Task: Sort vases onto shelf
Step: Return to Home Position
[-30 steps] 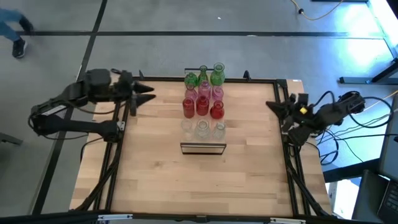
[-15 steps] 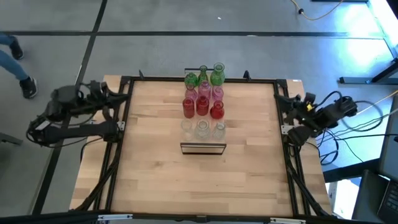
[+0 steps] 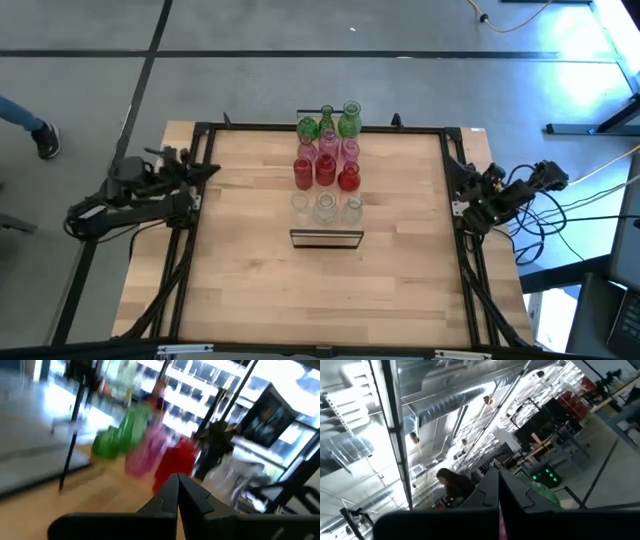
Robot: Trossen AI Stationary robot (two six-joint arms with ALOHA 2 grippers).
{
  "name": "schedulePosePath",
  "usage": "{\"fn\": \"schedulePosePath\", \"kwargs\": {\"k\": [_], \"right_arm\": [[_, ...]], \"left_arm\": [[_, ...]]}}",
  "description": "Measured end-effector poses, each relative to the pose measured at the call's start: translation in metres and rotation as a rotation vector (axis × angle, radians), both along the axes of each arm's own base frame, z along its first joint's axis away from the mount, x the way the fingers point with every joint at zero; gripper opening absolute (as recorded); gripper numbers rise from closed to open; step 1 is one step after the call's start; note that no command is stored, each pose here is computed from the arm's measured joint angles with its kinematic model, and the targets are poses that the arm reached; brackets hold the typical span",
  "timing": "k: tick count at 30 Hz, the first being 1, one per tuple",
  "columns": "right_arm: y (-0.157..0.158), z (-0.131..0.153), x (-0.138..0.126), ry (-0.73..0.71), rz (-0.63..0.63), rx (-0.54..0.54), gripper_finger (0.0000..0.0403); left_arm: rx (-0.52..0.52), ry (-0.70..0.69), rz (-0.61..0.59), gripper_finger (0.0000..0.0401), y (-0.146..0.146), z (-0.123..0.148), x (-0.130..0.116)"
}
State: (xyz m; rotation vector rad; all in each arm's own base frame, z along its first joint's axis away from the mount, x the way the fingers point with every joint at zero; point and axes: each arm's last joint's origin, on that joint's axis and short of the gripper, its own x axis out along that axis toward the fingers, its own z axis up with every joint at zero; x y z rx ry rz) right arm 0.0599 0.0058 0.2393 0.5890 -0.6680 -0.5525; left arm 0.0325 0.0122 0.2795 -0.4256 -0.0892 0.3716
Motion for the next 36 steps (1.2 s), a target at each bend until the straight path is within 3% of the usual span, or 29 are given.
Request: {"fn": "schedulePosePath", "kwargs": {"k": [2, 5, 8, 17, 23, 28, 30, 36], "right_arm": [[0.000, -0.001, -0.001, 0.009, -0.007, -0.014, 0.0001], [0.001, -0.005, 0.002, 0.056, -0.010, 0.001, 0.0001], [0.004, -0.010, 0.008, 0.068, 0.033, 0.021, 0.0001], [0.018, -0.046, 0.030, 0.212, 0.211, 0.160, 0.0001], [0.021, -0.065, 0.034, 0.360, 0.255, 0.145, 0.0001], [0.022, -0.081, 0.034, 0.531, 0.272, 0.074, 0.0001], [0.022, -0.081, 0.034, 0.536, 0.276, 0.072, 0.0001], [0.022, -0.082, 0.034, 0.568, 0.242, 0.033, 0.0001]], "left_arm": [[-0.025, 0.051, -0.007, 0.0000, 0.001, -0.010, 0.004], [-0.035, 0.004, -0.037, 0.0000, 0.002, -0.014, 0.011], [-0.090, 0.001, -0.132, 0.0000, 0.004, -0.039, 0.029], [-0.200, -0.198, -0.279, 0.0000, 0.008, -0.096, 0.060], [-0.262, -0.097, -0.334, 0.0000, 0.004, -0.110, 0.063], [-0.251, -0.068, -0.370, 0.0000, 0.001, -0.111, 0.065], [-0.229, -0.058, -0.373, 0.0000, 0.001, -0.112, 0.065], [-0.059, 0.003, -0.362, 0.0000, 0.001, -0.114, 0.067]]}}
